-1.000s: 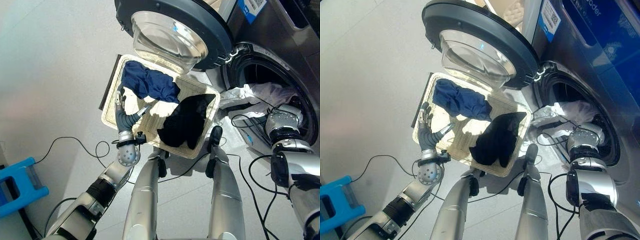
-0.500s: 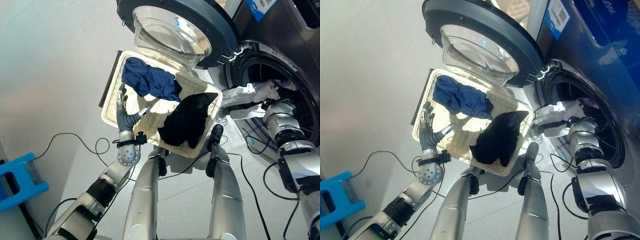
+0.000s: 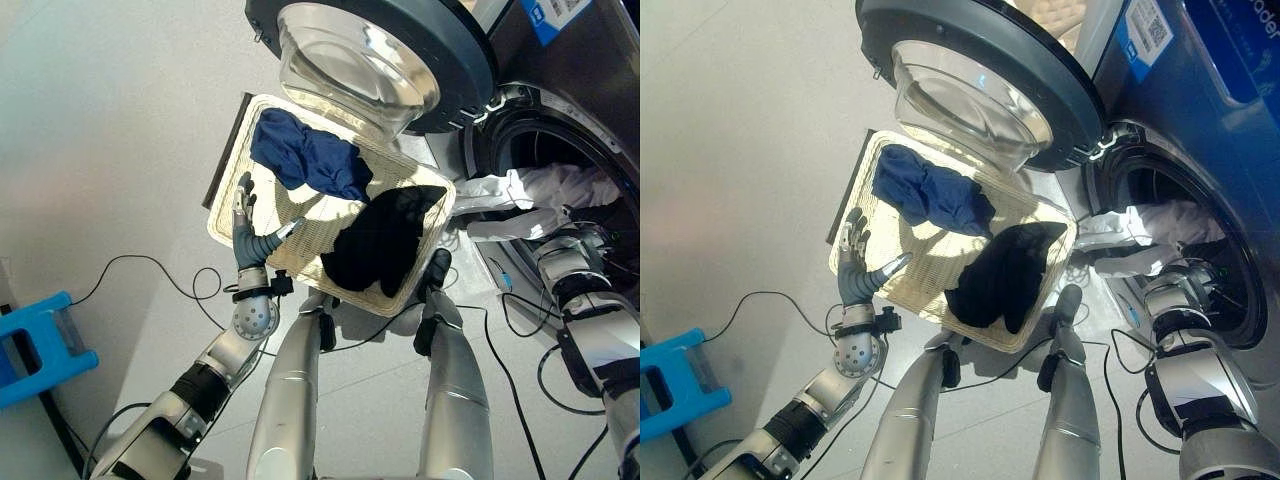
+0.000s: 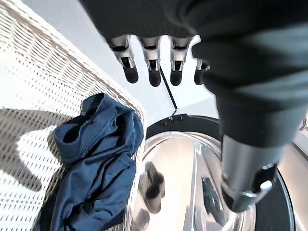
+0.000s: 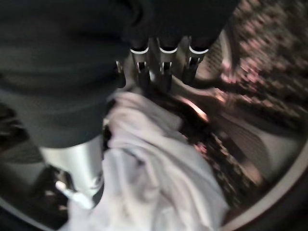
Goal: Put the clothes into the washing machine.
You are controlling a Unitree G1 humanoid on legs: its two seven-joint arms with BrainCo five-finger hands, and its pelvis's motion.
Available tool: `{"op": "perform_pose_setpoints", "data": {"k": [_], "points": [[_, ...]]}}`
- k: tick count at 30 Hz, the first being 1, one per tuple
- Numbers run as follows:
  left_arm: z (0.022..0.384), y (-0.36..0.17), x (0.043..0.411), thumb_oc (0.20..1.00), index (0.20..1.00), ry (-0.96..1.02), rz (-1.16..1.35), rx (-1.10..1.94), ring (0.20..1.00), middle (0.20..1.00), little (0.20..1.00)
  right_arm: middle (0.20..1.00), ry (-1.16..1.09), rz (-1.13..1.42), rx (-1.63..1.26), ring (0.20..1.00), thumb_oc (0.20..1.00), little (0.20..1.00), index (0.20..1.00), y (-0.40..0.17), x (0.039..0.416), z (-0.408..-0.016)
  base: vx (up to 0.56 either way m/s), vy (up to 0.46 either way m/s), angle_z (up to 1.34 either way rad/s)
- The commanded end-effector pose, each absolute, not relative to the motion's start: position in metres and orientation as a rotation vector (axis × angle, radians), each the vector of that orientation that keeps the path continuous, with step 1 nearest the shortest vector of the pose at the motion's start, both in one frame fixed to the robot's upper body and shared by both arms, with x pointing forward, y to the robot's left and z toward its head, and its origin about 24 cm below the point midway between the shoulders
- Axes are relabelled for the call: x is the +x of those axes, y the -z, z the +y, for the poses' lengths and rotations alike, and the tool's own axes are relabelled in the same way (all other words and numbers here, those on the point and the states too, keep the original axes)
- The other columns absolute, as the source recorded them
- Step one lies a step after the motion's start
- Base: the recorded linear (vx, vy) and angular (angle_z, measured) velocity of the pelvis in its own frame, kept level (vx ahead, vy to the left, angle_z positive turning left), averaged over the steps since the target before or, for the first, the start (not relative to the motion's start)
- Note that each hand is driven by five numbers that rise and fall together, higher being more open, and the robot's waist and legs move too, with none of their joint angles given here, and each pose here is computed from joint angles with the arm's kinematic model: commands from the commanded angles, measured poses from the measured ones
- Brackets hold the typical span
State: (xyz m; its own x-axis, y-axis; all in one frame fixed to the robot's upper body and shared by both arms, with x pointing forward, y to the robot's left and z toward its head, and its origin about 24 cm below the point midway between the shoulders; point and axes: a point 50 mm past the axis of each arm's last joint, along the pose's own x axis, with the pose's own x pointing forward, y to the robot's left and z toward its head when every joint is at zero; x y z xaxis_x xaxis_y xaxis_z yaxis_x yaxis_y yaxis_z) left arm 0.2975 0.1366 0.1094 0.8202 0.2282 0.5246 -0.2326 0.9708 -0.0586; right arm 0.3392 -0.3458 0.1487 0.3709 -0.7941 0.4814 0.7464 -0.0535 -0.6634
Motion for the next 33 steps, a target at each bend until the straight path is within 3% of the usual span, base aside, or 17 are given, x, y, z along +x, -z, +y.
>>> {"op": "perform_pose_setpoints", "data": {"k": [1,5,12,23,26,33], "points": [[0.123,-0.118,0.288,1.000,1.000,-0.197,-0.665,-0.020,1.000,1.000,1.000,1.000,1.254,-0.091,-1.348,1.000,1.000,1.000,1.000,-0.170,0.334,-0.355,-0.01,0.003,0.04],[0.126,-0.118,0.290,1.000,1.000,-0.210,-0.673,-0.005,1.000,1.000,1.000,1.000,1.137,-0.136,-1.523,1.000,1.000,1.000,1.000,-0.164,0.338,-0.347,0.00,0.000,0.00],[0.130,-0.114,0.288,1.000,1.000,-0.214,-0.680,0.006,1.000,1.000,1.000,1.000,1.169,0.002,-1.403,1.000,1.000,1.000,1.000,-0.127,0.326,-0.346,0.00,-0.009,0.00],[0.129,-0.115,0.288,1.000,1.000,-0.227,-0.679,-0.008,1.000,1.000,1.000,1.000,1.191,-0.155,-1.365,1.000,1.000,1.000,1.000,-0.119,0.328,-0.322,0.00,0.000,0.00],[0.129,-0.116,0.290,1.000,1.000,-0.240,-0.678,-0.007,1.000,1.000,1.000,1.000,1.028,-0.295,-1.477,1.000,1.000,1.000,1.000,-0.121,0.337,-0.301,0.00,0.000,0.00],[0.128,-0.117,0.293,1.000,1.000,-0.234,-0.691,-0.006,1.000,1.000,1.000,1.000,0.911,-0.208,-1.525,1.000,1.000,1.000,1.000,-0.118,0.346,-0.298,-0.01,-0.017,-0.03]]}}
